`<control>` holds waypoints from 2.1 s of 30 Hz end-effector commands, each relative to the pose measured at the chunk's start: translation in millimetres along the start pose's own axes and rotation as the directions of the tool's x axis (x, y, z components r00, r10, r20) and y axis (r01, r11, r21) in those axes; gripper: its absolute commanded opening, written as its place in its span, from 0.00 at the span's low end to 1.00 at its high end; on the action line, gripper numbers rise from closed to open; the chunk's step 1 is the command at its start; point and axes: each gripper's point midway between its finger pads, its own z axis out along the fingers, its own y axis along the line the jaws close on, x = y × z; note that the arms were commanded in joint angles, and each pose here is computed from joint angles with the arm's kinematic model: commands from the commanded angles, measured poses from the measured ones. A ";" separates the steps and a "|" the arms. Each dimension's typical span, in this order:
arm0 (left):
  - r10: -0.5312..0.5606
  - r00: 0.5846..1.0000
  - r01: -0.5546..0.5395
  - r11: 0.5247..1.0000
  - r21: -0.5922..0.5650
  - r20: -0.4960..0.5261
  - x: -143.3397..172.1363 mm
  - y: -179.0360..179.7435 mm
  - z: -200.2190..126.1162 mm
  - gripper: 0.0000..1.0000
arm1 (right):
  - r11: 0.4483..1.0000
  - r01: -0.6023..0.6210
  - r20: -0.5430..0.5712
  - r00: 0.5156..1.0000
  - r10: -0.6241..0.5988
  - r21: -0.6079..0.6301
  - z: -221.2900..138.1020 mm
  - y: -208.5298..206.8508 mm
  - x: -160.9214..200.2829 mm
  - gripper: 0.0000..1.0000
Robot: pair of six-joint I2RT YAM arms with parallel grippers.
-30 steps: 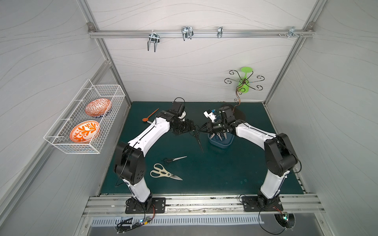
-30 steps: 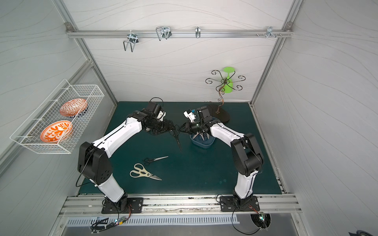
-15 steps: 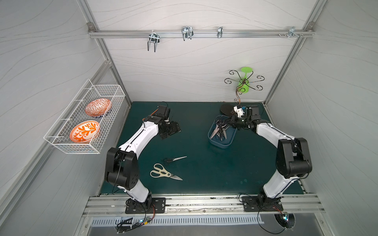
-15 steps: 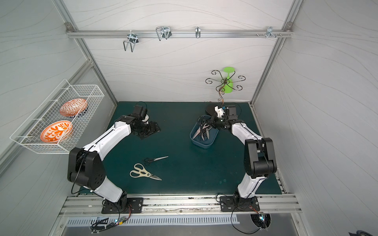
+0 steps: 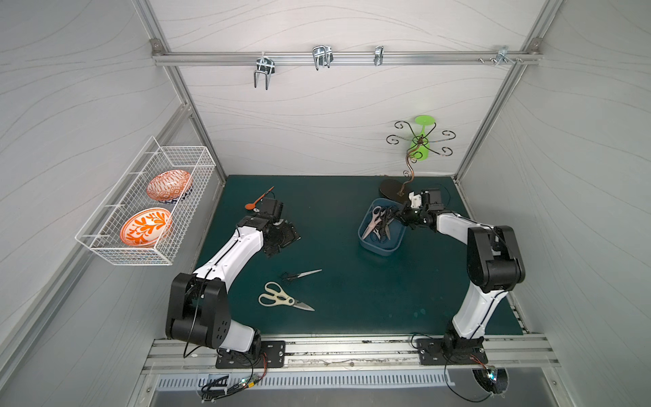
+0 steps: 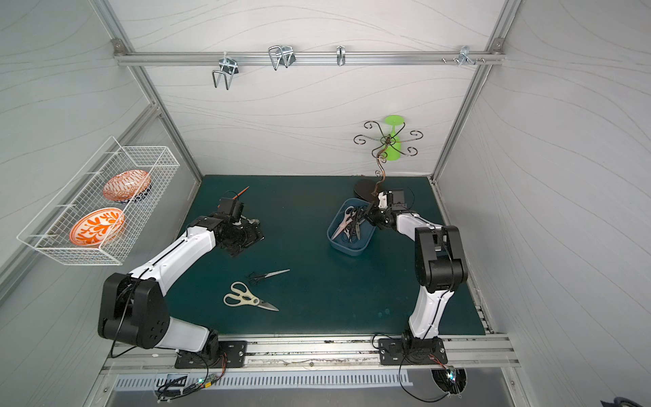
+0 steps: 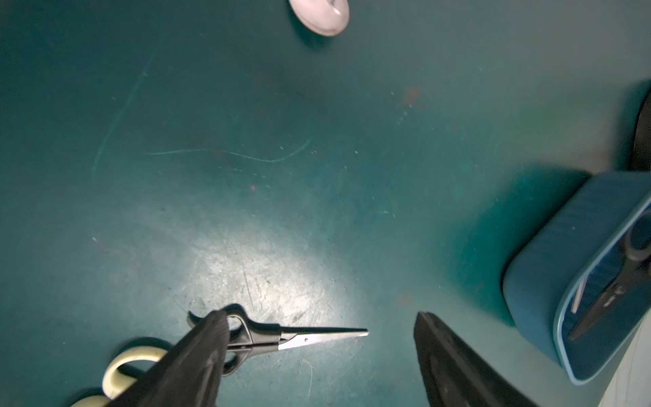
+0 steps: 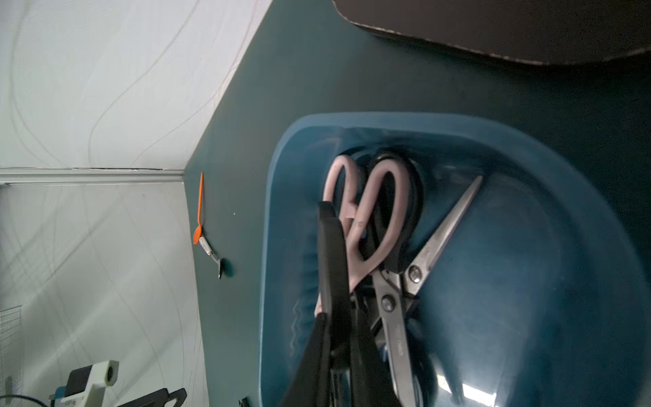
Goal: Put the scissors into the storage box
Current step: Place the scissors in the storage box, then pick up the scissors from the center of the board.
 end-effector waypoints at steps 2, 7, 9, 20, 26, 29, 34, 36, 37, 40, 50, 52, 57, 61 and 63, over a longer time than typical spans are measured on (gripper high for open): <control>-0.056 0.998 0.056 0.998 0.015 0.015 -5.5 1.5 -1.1 0.87 | 1.000 0.006 0.010 1.000 -0.006 0.022 8.0 -2.4 -6.5 0.04; -0.067 0.998 0.067 0.998 -0.011 -0.020 4.8 10.1 1.9 0.87 | 0.989 0.001 -0.010 1.000 0.001 0.146 5.8 -23.7 -2.8 0.15; -0.066 0.997 0.065 0.998 -0.026 -0.031 9.0 14.7 4.0 0.86 | 0.986 0.015 -0.009 1.000 -0.014 0.163 2.2 -24.1 -3.5 0.22; 0.028 0.995 -0.039 0.992 -0.121 -0.092 26.1 39.1 2.5 0.72 | 0.937 0.269 0.007 0.961 -0.278 0.222 -46.5 31.2 -9.3 0.41; 0.043 0.979 -0.070 0.988 -0.134 -0.199 63.9 59.9 10.6 0.35 | 0.925 0.328 0.017 0.941 -0.337 0.190 -69.1 58.2 10.1 0.42; 0.078 0.969 -0.114 0.982 -0.147 -0.234 80.7 67.6 11.2 0.30 | 0.923 0.344 0.007 0.936 -0.351 0.171 -73.2 66.7 22.7 0.42; 0.070 0.956 -0.115 0.983 -0.143 -0.283 99.5 72.0 19.1 0.30 | 0.922 0.351 0.003 0.934 -0.357 0.162 -76.6 71.9 34.3 0.42; 0.066 0.954 -0.108 0.986 -0.130 -0.291 101.8 68.7 21.8 0.30 | 0.921 0.353 0.002 0.934 -0.358 0.161 -77.8 72.6 36.2 0.41; 0.071 0.954 -0.110 0.987 -0.120 -0.290 101.8 65.6 22.4 0.30 | 0.920 0.356 0.004 0.932 -0.362 0.163 -78.9 73.2 36.3 0.41; 0.081 0.953 -0.127 0.982 -0.141 -0.291 103.2 66.8 24.0 0.30 | 0.916 0.362 0.008 0.930 -0.368 0.172 -82.3 73.4 35.6 0.42; 0.136 0.962 -0.198 0.946 -0.258 -0.238 72.8 74.5 31.0 0.21 | 0.914 0.365 0.010 0.928 -0.372 0.178 -84.8 71.1 37.8 0.41; 0.150 0.962 -0.208 0.944 -0.255 -0.229 61.9 69.2 31.9 0.21 | 0.915 0.363 0.004 0.929 -0.369 0.177 -84.3 70.1 39.3 0.41; 0.175 0.954 -0.237 0.937 -0.255 -0.242 51.2 65.7 39.2 0.20 | 0.911 0.366 -0.005 0.928 -0.371 0.190 -83.8 64.9 42.2 0.41; 0.165 0.945 -0.237 0.940 -0.244 -0.282 62.5 70.0 47.4 0.20 | 0.912 0.363 -0.007 0.930 -0.368 0.193 -83.6 62.9 43.6 0.41; 0.174 0.942 -0.249 0.937 -0.247 -0.288 64.2 72.4 47.7 0.20 | 0.911 0.364 -0.006 0.929 -0.370 0.196 -83.5 62.3 43.3 0.41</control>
